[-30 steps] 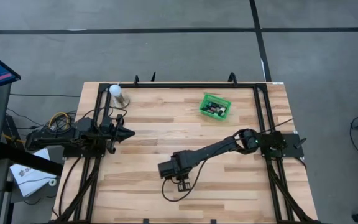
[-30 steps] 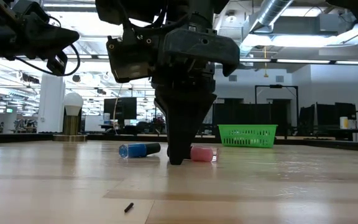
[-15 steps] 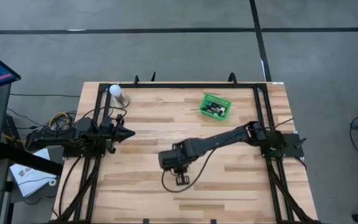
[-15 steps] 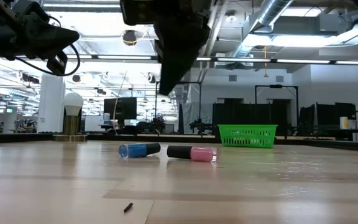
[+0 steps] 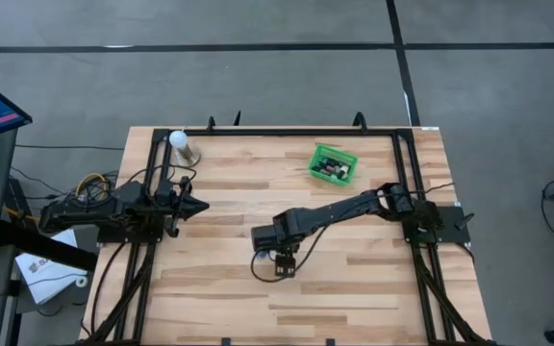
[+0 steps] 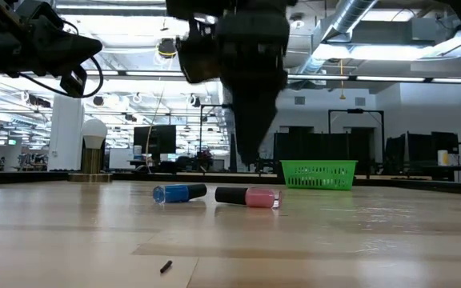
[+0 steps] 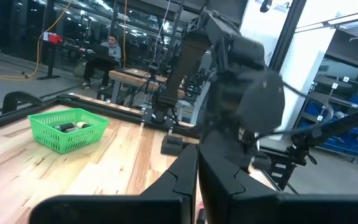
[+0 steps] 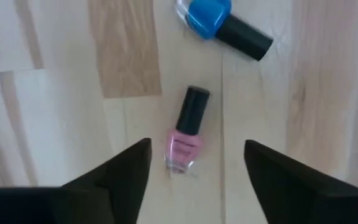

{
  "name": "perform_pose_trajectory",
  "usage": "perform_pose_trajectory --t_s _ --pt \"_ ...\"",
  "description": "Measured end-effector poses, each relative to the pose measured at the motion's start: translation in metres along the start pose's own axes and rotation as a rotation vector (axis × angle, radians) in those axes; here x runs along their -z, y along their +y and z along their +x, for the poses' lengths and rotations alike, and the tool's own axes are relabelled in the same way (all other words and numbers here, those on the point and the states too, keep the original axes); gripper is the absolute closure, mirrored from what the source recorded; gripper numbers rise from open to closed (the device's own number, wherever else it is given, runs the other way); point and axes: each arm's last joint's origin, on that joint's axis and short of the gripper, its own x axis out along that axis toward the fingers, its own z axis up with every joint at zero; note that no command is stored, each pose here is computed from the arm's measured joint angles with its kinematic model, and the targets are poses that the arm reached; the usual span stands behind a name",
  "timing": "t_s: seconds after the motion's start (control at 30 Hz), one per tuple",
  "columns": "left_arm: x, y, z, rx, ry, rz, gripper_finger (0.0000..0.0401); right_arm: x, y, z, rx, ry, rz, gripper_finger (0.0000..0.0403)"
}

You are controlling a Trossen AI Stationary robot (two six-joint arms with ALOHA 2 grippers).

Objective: Pick & Place Nail Polish
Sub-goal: Put the pink nail polish into the green bin

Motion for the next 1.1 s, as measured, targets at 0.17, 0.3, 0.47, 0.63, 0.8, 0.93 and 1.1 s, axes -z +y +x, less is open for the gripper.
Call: perform_pose_trajectory --t_s 0.17,0.3,0.47,0.63,0.8,0.93,1.1 --pt "0.0 0.0 0.0 0.0 0.0 0.0 0.0393 0.003 0.006 0.013 -0.014 -0.031 0.031 0.0139" --pt "0.0 0.0 0.0 0.0 0.0 0.0 0.0393 0.007 0.005 0.028 -0.011 -0.038 0.092 0.0143" --pt "0.0 0.0 0.0 0.0 0.0 0.0 0.0393 0.018 -0.001 0.046 0.0 -0.021 0.165 0.0156" --pt "0.0 0.0 0.0 0.0 0.0 0.0 0.0393 0.024 0.004 0.051 0.055 -0.028 0.153 0.0229" --pt "0.0 0.0 0.0 0.0 0.0 0.0 0.0393 0.023 0.005 0.051 0.045 -0.029 0.175 0.0355" --pt "0.0 0.0 0.0 0.0 0.0 0.0 0.0393 0.023 0.005 0.052 0.033 -0.026 0.174 0.0368" --pt "0.0 0.0 0.0 0.0 0.0 0.0 0.0393 0.017 0.008 0.043 0.033 -0.031 0.134 0.0366"
